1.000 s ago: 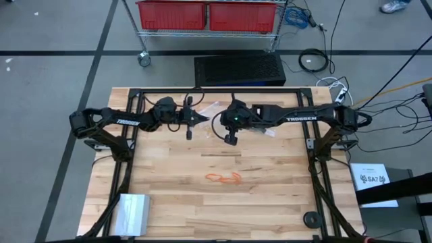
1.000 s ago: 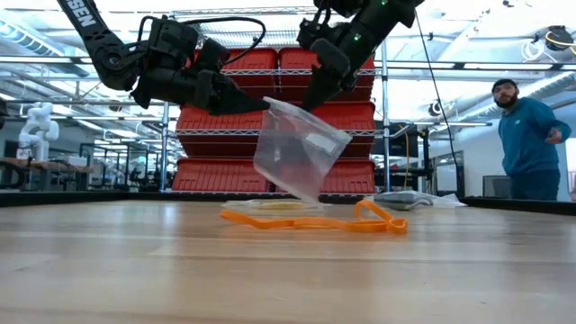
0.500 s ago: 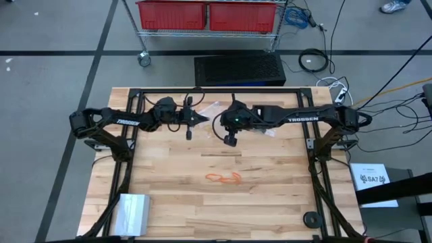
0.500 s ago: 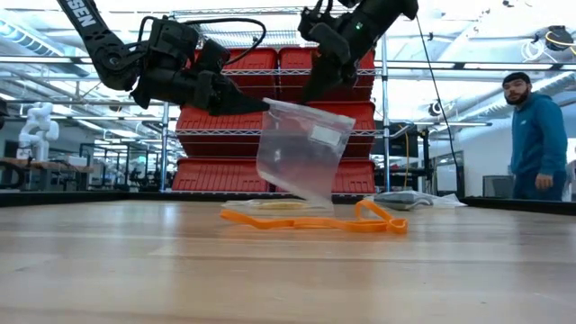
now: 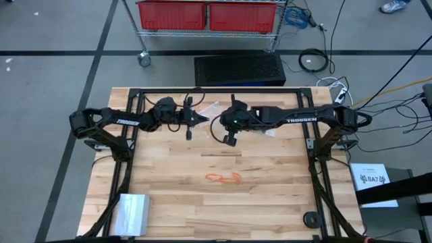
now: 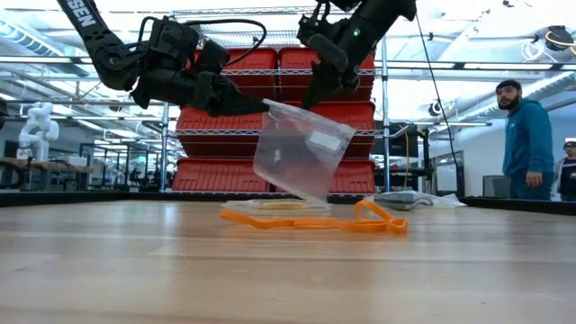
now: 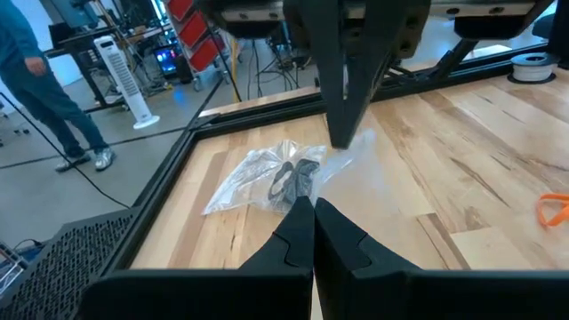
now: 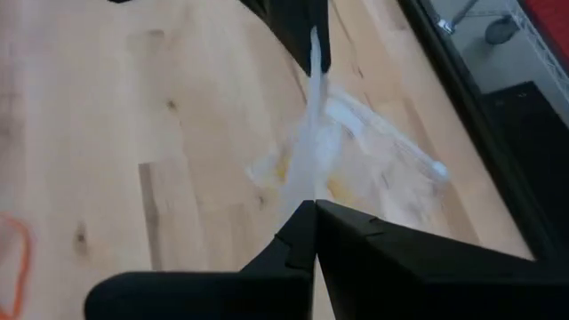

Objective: Sort rubber bands
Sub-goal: Put the orange rubber band into the zip bag

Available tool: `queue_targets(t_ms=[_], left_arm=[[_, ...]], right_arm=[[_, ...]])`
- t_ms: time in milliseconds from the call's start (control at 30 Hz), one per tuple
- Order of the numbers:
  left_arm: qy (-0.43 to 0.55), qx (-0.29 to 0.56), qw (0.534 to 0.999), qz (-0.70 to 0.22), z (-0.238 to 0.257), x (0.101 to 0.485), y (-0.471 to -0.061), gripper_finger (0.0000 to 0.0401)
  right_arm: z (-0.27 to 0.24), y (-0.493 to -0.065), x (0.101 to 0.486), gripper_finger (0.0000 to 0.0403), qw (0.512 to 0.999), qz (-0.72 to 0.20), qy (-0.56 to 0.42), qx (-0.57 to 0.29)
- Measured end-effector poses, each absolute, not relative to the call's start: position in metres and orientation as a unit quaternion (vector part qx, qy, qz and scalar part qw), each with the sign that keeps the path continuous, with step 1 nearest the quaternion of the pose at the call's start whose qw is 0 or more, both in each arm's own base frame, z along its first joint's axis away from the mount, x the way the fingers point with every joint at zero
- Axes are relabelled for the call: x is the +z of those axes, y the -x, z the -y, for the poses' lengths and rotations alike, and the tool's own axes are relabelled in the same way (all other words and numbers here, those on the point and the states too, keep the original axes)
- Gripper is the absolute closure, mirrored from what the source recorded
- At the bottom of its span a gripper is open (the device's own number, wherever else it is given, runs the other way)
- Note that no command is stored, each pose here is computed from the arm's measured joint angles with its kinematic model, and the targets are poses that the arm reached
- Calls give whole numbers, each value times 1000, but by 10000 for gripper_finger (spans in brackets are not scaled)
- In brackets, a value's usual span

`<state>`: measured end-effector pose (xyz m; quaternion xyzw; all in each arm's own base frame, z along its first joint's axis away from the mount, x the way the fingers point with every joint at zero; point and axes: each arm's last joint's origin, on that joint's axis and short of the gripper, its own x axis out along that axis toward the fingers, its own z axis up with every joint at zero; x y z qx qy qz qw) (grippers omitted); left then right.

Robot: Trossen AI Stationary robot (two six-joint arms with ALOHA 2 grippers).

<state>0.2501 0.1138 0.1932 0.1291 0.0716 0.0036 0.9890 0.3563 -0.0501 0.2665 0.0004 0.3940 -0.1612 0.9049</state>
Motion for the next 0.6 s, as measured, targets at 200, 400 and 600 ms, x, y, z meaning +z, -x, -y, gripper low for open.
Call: queue_targets(t_ms=[200, 400, 600], left_arm=[[-129, 3, 989, -73, -114, 193, -250, 401], [-128, 3, 989, -74, -114, 193, -250, 401], [-128, 3, 989, -74, -114, 193, -250, 401]], right_arm=[[50, -356, 284, 401, 903, -393, -3, -173], [71, -349, 280, 356, 892, -418, -64, -159], [82, -346, 280, 315, 893, -419, -87, -140]])
